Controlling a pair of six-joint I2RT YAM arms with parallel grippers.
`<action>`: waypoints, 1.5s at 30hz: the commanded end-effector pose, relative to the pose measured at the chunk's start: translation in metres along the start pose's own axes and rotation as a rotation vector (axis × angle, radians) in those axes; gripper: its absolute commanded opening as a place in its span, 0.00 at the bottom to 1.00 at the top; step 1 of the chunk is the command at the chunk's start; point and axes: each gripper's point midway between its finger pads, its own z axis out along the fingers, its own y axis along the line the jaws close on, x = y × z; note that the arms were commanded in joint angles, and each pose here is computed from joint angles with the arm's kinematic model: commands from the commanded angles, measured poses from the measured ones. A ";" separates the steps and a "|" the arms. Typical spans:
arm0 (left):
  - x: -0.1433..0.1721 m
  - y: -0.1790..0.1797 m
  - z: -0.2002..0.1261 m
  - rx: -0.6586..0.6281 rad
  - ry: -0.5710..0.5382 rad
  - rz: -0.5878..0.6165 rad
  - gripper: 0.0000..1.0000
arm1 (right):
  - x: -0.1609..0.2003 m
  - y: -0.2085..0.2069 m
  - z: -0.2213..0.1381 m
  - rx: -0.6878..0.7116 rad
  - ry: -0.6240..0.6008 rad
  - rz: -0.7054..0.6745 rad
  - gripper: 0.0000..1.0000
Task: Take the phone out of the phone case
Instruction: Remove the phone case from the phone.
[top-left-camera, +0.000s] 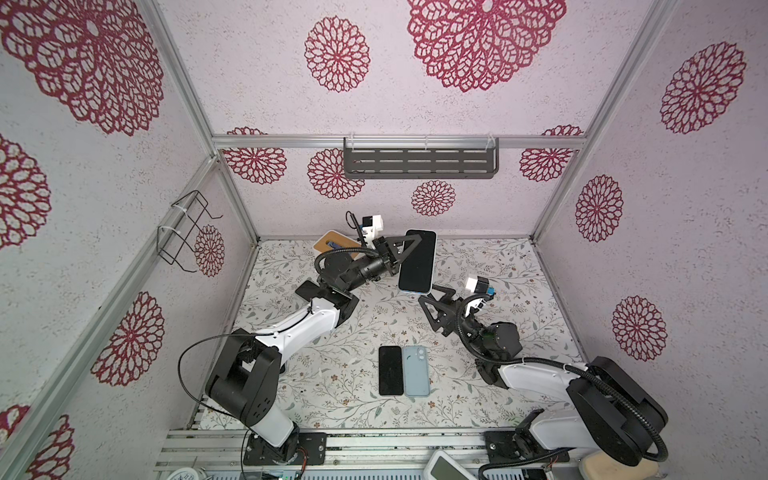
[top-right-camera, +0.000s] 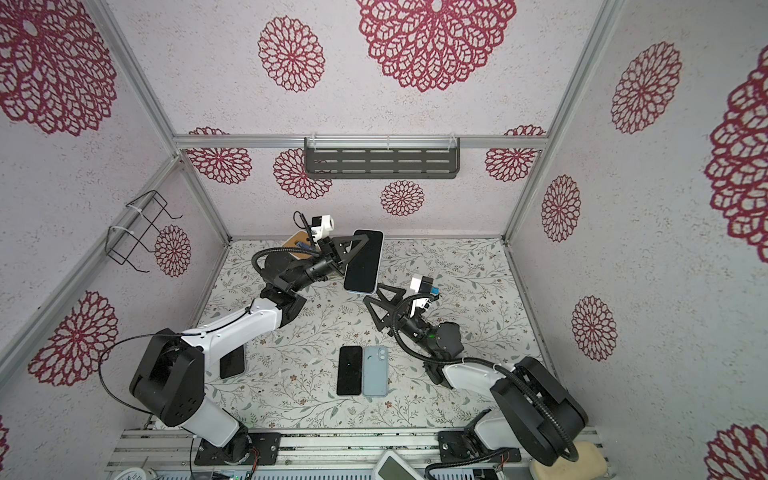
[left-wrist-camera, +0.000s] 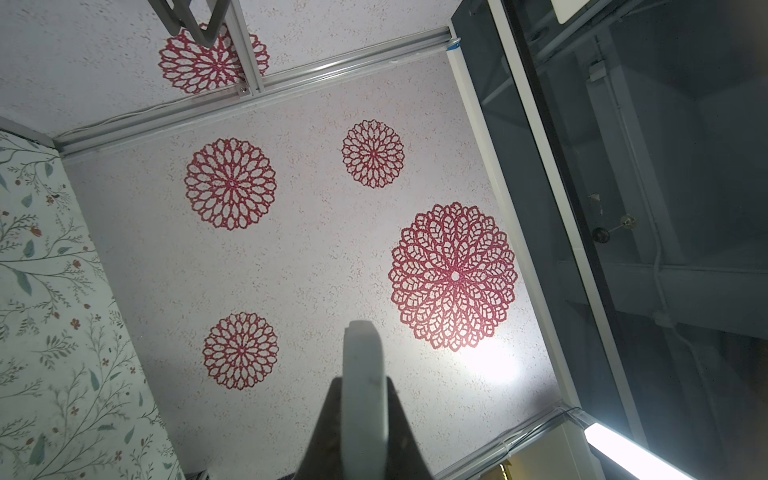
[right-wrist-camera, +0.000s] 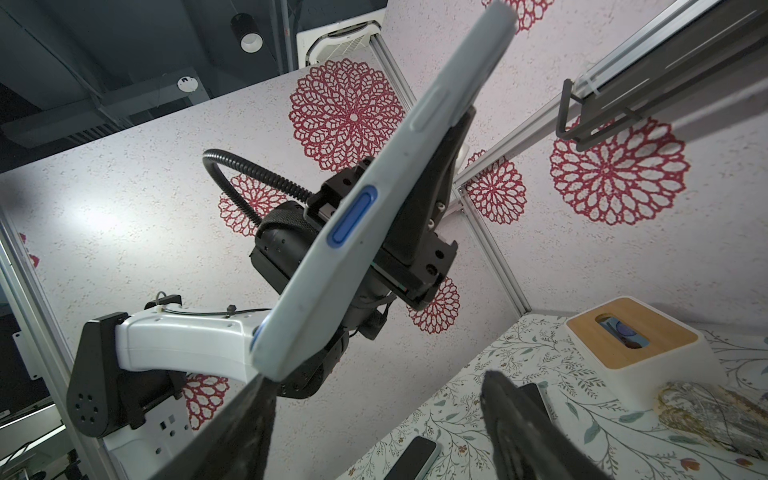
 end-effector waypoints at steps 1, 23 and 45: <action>-0.006 -0.015 -0.003 0.054 -0.017 0.040 0.00 | -0.033 0.036 0.006 -0.135 -0.105 -0.037 0.80; 0.001 -0.029 -0.003 0.095 0.000 0.054 0.00 | -0.026 0.010 0.008 -0.057 -0.104 -0.014 0.79; -0.011 -0.024 -0.009 0.058 0.018 0.047 0.00 | -0.005 0.032 0.005 -0.166 0.026 0.000 0.79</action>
